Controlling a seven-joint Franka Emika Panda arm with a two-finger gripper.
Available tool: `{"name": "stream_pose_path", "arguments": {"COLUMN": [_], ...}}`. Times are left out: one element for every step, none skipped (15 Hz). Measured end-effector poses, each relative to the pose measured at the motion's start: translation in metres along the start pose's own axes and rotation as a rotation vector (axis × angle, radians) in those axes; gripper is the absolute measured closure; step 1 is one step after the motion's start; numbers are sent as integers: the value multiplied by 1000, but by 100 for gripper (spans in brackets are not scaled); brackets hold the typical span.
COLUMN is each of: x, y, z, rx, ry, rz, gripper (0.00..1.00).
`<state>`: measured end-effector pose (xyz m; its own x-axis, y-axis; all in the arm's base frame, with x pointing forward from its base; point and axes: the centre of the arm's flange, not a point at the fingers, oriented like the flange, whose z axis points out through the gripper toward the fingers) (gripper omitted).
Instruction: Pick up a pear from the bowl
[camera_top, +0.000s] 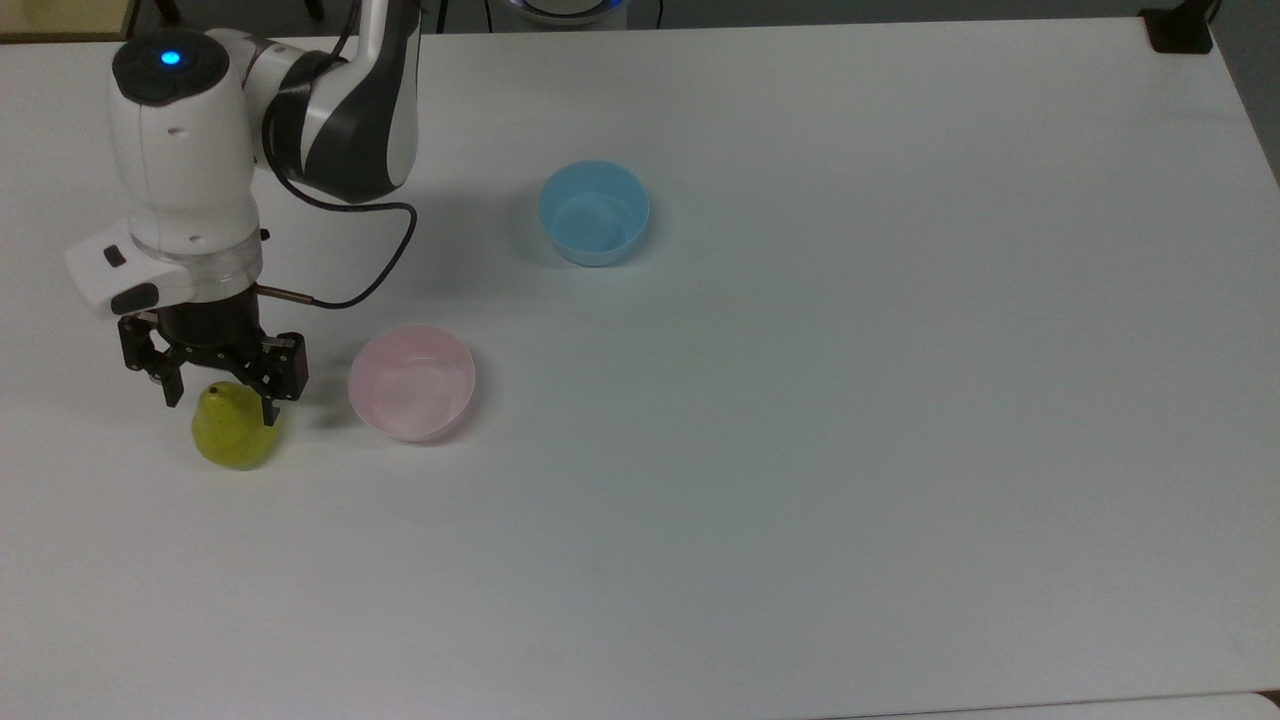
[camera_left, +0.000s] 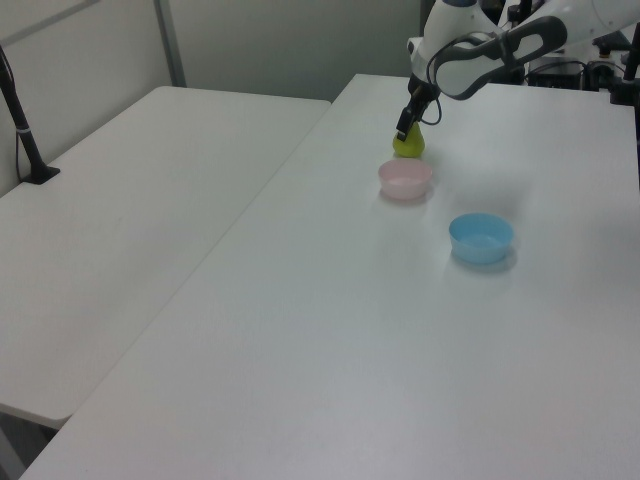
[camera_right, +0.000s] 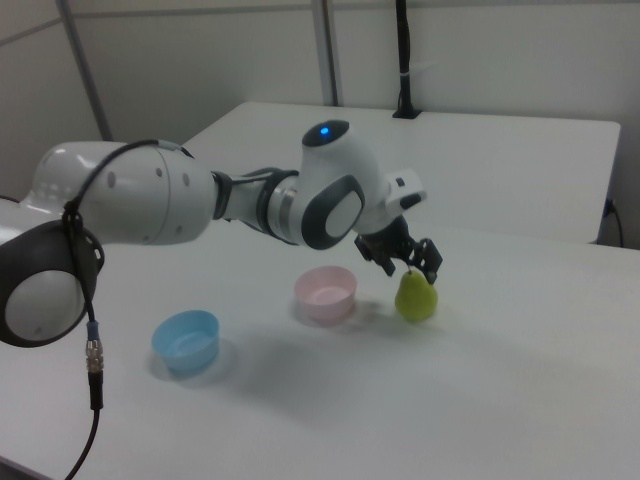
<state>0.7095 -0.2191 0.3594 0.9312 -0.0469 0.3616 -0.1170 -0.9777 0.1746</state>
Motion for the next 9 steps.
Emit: {"name": "stream_pose_path", "arguments": {"x": [4,8,12,15,16,16,16,15,13], "y": [-2,-8,-22,-33,-44,-58,-70,-81,-91], "z": [-11,-22,-42,-55,-68,-86,-104,-125,-145], "rx": [1,5,16,23,31,40,46,51,56], "ry": [9,9,-12,-30,-55,-87,-114,-142,-168], "rz": [3,3,3,2,1,6,8,8,1], "gripper": [4,0,0,0,0,0,0,0,0]}}
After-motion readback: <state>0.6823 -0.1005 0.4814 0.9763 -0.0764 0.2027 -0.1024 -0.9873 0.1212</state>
